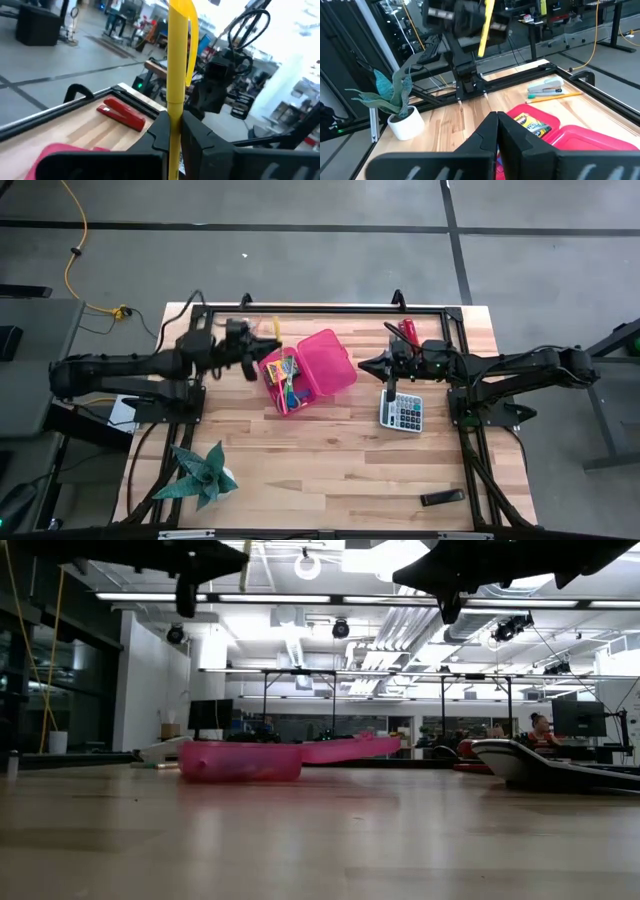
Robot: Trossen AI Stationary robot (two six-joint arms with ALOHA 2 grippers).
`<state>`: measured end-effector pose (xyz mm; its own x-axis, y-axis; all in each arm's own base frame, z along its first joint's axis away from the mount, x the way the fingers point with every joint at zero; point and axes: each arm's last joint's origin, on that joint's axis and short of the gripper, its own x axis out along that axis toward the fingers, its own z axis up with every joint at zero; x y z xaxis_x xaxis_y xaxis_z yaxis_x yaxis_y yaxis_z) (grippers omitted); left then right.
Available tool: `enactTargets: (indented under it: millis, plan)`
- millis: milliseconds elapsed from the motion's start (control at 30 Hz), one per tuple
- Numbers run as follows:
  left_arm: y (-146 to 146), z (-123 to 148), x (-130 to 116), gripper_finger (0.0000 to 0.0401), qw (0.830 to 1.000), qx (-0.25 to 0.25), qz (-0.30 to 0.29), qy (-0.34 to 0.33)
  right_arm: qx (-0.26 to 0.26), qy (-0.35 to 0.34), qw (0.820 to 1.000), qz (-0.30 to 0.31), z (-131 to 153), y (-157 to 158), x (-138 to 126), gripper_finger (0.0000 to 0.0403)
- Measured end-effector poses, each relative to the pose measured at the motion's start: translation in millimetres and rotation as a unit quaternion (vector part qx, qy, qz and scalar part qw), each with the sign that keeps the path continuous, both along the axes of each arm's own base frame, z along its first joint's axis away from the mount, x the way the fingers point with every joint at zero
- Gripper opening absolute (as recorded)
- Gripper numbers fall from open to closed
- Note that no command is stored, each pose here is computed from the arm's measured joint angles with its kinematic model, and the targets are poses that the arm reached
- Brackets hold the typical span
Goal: Pack school essentials
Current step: Put the yellow pen into the pink pencil box
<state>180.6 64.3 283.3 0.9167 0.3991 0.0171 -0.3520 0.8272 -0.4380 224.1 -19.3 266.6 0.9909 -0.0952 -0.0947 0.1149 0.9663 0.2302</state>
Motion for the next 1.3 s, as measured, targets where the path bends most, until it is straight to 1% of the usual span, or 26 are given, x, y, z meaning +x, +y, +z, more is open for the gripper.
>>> enactTargets:
  millis: [133, 200, 300, 567, 600, 667, 767, 800, 900, 967, 1100, 1200, 1300]
  plan:
    - [-18, -16, -5, 0.0004, 1.0, -0.006, 0.025, 0.001, 0.0, -0.005, 1.0, 0.0, 1, 0, 0, 0.0]
    - [-22, -18, -5, 0.0004, 1.0, -0.007, 0.023, 0.006, -0.001, -0.008, 1.0, 0.001, 2, 0, 0, 0.0]
    - [-26, -17, -5, 0.0003, 1.0, -0.006, 0.015, 0.004, -0.005, -0.007, 1.0, 0.002, 2, 0, 0, 0.0]
    - [-25, -18, -5, 0.0003, 1.0, -0.007, 0.018, 0.007, -0.005, -0.007, 1.0, 0.002, 2, 0, 0, 0.0]
    - [-26, -19, -4, 0.0003, 1.0, -0.006, 0.015, 0.016, -0.004, -0.007, 1.0, 0.002, 2, 0, 0, 0.0]
    - [-28, -25, 0, 0.0003, 0.998, -0.018, 0.002, 0.062, -0.004, -0.008, 1.0, 0.002, 2, 0, 0, 0.0]
    - [-32, -45, 11, 0.0003, 0.986, -0.069, 0.0, 0.154, -0.001, -0.008, 1.0, 0.002, 2, 0, 0, 0.0]
    - [-33, -51, 15, 0.0003, 0.982, -0.087, 0.004, 0.167, 0.003, -0.008, 1.0, 0.002, 2, 0, 0, 0.0]
    - [-38, -65, 32, 0.0003, 0.976, -0.149, 0.024, 0.157, 0.007, -0.009, 1.0, 0.001, 2, 0, 0, 0.0]
    - [-41, -78, 43, 0.0003, 0.969, -0.189, 0.054, 0.152, 0.007, -0.008, 1.0, 0.001, 1, 0, 0, 0.0]
    - [-48, -105, 59, 0.0003, 0.946, -0.269, 0.124, 0.128, 0.009, -0.008, 1.0, 0.001, 1, 0, 0, 0.0]
    - [-52, -126, 68, 0.0003, 0.93, -0.31, 0.157, 0.121, 0.009, -0.008, 1.0, 0.001, 1, 0, 0, 0.0]
    - [-53, -143, 75, 0.0003, 0.913, -0.349, 0.185, 0.098, 0.005, -0.007, 1.0, 0.001, 1, 0, 0, 0.0]
